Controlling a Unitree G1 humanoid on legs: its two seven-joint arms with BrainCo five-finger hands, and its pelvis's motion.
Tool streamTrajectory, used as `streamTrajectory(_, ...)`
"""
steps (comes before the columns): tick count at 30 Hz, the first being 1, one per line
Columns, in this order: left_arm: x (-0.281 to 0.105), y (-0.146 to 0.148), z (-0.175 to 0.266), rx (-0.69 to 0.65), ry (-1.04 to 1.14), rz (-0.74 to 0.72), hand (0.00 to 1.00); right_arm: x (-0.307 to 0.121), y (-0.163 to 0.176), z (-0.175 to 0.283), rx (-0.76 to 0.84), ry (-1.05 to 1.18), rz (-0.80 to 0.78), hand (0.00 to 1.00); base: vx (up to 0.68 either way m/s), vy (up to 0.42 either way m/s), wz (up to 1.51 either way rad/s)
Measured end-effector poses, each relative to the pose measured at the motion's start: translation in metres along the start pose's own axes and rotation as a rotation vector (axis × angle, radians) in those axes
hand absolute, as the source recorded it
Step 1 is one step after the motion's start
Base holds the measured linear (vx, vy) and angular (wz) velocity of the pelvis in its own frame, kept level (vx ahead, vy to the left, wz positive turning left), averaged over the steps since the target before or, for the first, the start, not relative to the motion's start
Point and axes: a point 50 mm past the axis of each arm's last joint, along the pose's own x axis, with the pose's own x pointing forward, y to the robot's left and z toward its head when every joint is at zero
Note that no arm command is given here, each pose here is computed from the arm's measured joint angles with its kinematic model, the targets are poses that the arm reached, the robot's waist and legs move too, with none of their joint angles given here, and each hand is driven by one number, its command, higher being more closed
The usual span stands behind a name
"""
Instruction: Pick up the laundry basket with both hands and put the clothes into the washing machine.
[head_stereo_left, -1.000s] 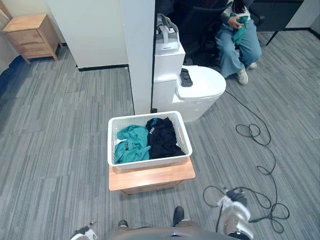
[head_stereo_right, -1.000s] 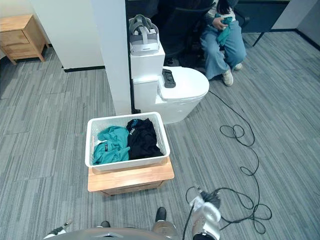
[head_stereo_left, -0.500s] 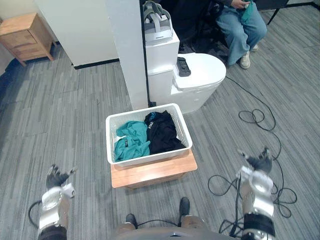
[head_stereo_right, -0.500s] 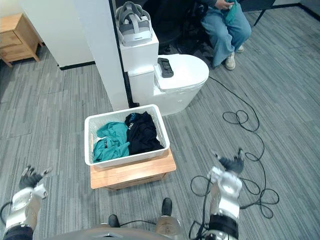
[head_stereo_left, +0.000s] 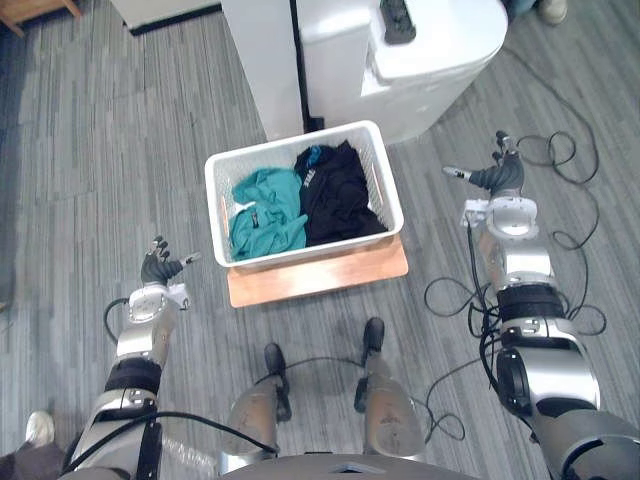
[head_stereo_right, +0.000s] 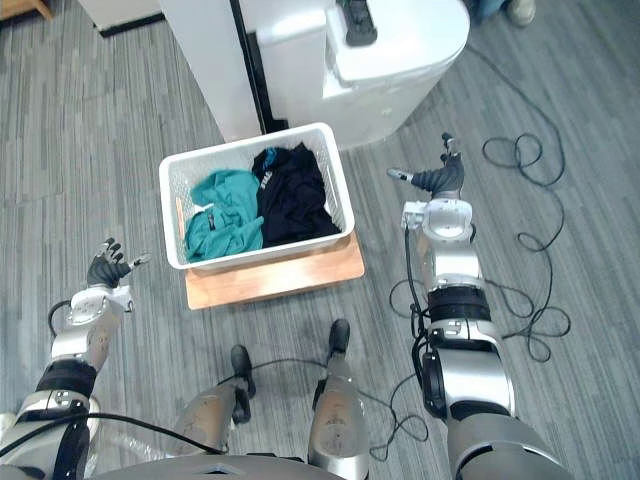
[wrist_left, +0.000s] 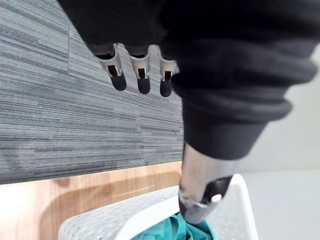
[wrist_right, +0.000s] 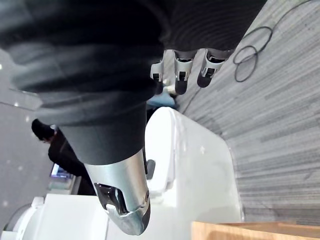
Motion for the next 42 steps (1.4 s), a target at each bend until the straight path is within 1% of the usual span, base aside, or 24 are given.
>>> streamTrajectory(5, 0.011, -0.015, 0.027, -0.022, -0.057, 0.003, 0.00, 0.010, 0.014, 0.028, -0.027, -0.068, 0.037, 0.00, -0.03, -0.001, -0.01)
streamTrajectory(10, 0.019, -0.032, 0.049, -0.030, -0.091, -0.006, 0.00, 0.017, 0.025, 0.043, -0.043, -0.082, 0.059, 0.00, 0.00, 0.000, 0.00)
streamTrajectory(13, 0.023, -0.039, 0.063, -0.071, -0.109, -0.009, 0.00, 0.019, 0.032, 0.052, -0.032, -0.103, 0.072, 0.00, 0.01, 0.013, -0.03)
streamTrajectory(15, 0.026, -0.048, 0.077, -0.083, -0.133, -0.027, 0.00, 0.021, 0.038, 0.052, -0.048, -0.082, 0.076, 0.00, 0.02, 0.009, -0.01)
streamTrajectory(20, 0.028, -0.060, 0.092, -0.107, -0.156, -0.043, 0.00, 0.019, 0.052, 0.050, -0.066, -0.069, 0.110, 0.00, 0.01, 0.005, 0.00)
streamTrajectory(27, 0.032, -0.067, 0.100, -0.101, -0.142, -0.031, 0.00, 0.022, 0.060, 0.059, -0.052, -0.070, 0.122, 0.00, 0.00, 0.001, 0.01)
streamTrajectory(29, 0.034, -0.069, 0.102, -0.102, -0.128, -0.030, 0.00, 0.023, 0.065, 0.067, -0.038, -0.091, 0.130, 0.00, 0.00, 0.000, 0.00)
streamTrajectory(31, 0.035, -0.071, 0.105, -0.108, -0.131, -0.031, 0.00, 0.022, 0.070, 0.063, -0.031, -0.075, 0.140, 0.00, 0.00, 0.000, 0.00)
streamTrajectory(35, 0.036, -0.069, 0.120, -0.092, -0.172, -0.024, 0.00, 0.023, 0.073, 0.076, -0.034, -0.125, 0.138, 0.00, 0.00, 0.002, -0.01)
streamTrajectory(40, 0.038, -0.067, 0.125, -0.082, -0.180, 0.004, 0.00, 0.023, 0.079, 0.072, -0.044, -0.109, 0.146, 0.00, -0.02, -0.002, -0.06)
streamTrajectory(41, 0.038, -0.065, 0.127, -0.071, -0.184, 0.012, 1.00, 0.022, 0.083, 0.067, -0.038, -0.089, 0.156, 0.00, -0.04, -0.006, -0.01)
streamTrajectory(42, 0.039, -0.063, 0.128, -0.063, -0.180, 0.020, 1.00, 0.022, 0.089, 0.068, -0.034, -0.080, 0.169, 1.00, -0.03, -0.005, 0.01)
